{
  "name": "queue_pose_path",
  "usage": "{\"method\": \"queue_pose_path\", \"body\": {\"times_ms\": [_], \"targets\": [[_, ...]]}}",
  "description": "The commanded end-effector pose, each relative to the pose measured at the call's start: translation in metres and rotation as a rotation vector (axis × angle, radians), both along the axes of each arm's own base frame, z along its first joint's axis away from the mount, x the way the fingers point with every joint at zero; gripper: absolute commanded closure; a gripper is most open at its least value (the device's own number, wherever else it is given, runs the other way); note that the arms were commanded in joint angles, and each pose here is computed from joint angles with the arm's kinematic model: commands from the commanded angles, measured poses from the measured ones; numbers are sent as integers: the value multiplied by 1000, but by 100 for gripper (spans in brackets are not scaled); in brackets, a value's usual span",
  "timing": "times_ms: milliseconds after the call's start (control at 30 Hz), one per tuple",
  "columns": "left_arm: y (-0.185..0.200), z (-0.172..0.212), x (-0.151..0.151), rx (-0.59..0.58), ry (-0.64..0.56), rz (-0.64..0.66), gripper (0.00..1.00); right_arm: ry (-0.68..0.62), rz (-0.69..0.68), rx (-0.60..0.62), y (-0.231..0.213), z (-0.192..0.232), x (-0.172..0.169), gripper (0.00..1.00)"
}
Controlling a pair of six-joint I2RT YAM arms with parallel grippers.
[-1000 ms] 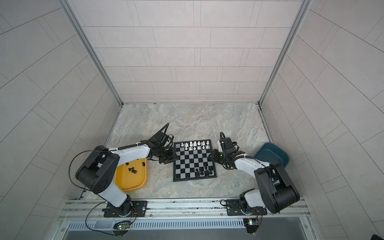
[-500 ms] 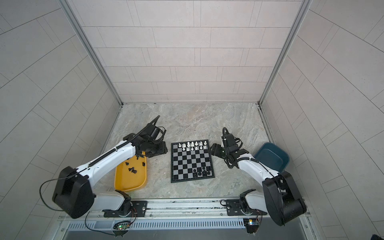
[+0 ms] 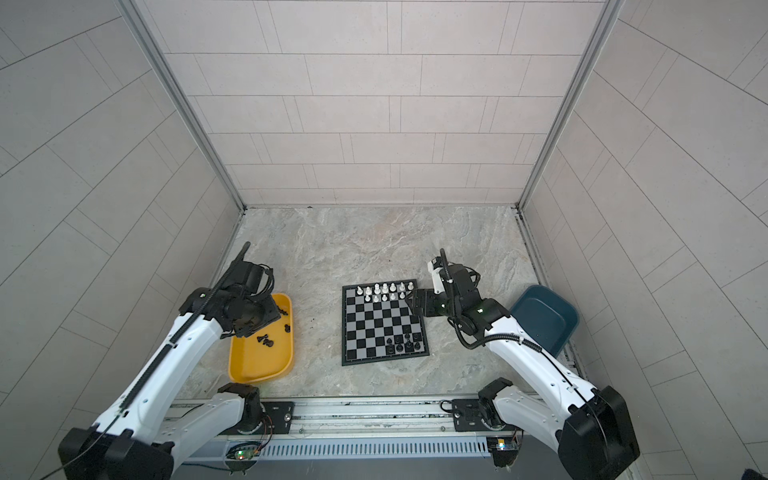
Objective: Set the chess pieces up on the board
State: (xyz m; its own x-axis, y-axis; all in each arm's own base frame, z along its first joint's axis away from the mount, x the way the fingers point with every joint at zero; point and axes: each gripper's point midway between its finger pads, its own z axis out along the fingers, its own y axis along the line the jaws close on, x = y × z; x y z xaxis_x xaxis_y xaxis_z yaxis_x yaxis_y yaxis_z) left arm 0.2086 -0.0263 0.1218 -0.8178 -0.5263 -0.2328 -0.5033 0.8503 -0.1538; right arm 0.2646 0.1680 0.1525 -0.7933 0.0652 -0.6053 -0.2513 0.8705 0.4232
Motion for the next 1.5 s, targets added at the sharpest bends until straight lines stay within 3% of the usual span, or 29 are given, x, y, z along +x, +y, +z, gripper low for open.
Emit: {"method": "queue_pose_path", "body": {"times_ms": [0, 200, 700, 1033, 1300, 1467], "targets": [[-5, -20, 5, -37, 55, 20, 50, 10, 70, -17, 10, 0, -9, 5], [-4, -49, 9, -27, 157, 34, 53, 1, 71, 1, 11, -3, -11, 5], [-2, -85, 14, -99, 178, 135, 55, -6, 64, 13, 13, -7, -7, 6], [1, -96, 18, -108, 169, 173, 63, -5, 53, 13, 12, -6, -6, 6], [4, -95, 20, -96, 154, 172, 75, -18, 40, 15, 10, -1, -6, 6], [10, -62, 16, -53, 107, 115, 83, -44, 39, 10, 9, 10, -3, 6]]}}
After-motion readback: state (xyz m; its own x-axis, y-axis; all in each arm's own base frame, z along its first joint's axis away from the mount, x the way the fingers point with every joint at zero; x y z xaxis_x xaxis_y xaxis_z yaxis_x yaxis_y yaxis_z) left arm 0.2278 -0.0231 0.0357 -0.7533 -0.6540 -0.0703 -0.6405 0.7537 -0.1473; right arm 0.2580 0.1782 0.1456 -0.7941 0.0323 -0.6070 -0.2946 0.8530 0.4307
